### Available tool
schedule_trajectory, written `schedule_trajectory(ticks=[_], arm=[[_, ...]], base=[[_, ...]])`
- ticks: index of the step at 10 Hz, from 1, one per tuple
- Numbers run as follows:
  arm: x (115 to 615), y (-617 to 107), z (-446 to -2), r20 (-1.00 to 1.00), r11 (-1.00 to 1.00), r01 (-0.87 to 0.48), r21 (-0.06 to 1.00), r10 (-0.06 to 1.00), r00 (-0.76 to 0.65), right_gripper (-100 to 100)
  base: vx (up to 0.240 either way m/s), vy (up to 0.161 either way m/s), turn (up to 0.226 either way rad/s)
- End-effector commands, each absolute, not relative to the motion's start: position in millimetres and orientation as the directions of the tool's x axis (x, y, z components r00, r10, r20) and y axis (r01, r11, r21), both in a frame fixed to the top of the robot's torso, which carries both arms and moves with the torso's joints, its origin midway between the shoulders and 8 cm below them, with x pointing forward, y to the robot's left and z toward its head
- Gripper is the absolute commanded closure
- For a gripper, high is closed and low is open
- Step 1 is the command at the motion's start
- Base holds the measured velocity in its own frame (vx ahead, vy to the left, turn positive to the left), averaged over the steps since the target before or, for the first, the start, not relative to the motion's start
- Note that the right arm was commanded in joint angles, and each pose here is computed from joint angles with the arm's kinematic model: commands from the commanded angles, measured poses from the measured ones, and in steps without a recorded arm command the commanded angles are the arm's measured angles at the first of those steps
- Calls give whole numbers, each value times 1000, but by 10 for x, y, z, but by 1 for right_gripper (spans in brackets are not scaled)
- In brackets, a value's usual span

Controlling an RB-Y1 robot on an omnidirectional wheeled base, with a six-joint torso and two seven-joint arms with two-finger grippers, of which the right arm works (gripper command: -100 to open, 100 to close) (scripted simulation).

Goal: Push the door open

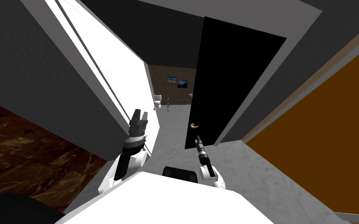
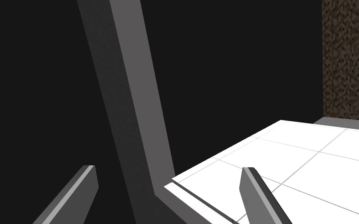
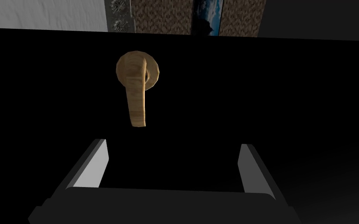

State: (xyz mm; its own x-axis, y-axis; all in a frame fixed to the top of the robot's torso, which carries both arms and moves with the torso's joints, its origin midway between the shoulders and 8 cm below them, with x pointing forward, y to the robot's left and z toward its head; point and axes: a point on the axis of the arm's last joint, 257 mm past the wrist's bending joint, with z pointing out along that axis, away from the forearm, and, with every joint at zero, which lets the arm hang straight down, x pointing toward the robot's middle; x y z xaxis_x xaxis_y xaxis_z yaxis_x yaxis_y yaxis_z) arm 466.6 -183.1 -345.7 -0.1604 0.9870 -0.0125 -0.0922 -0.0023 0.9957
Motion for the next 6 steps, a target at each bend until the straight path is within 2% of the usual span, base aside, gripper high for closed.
schedule_trajectory(ticks=[1,3,6], arm=[[4646,-1802,-3560,-9,-3,-72,997,986,-168,-100],[4635,-1785,-3640,-6,-4,-56,998,985,-173,-100],[4613,-1758,-3778,-3,-2,-29,1000,983,-182,-100]], base=[[83,-153,106],[107,-135,70],[74,-89,64]])
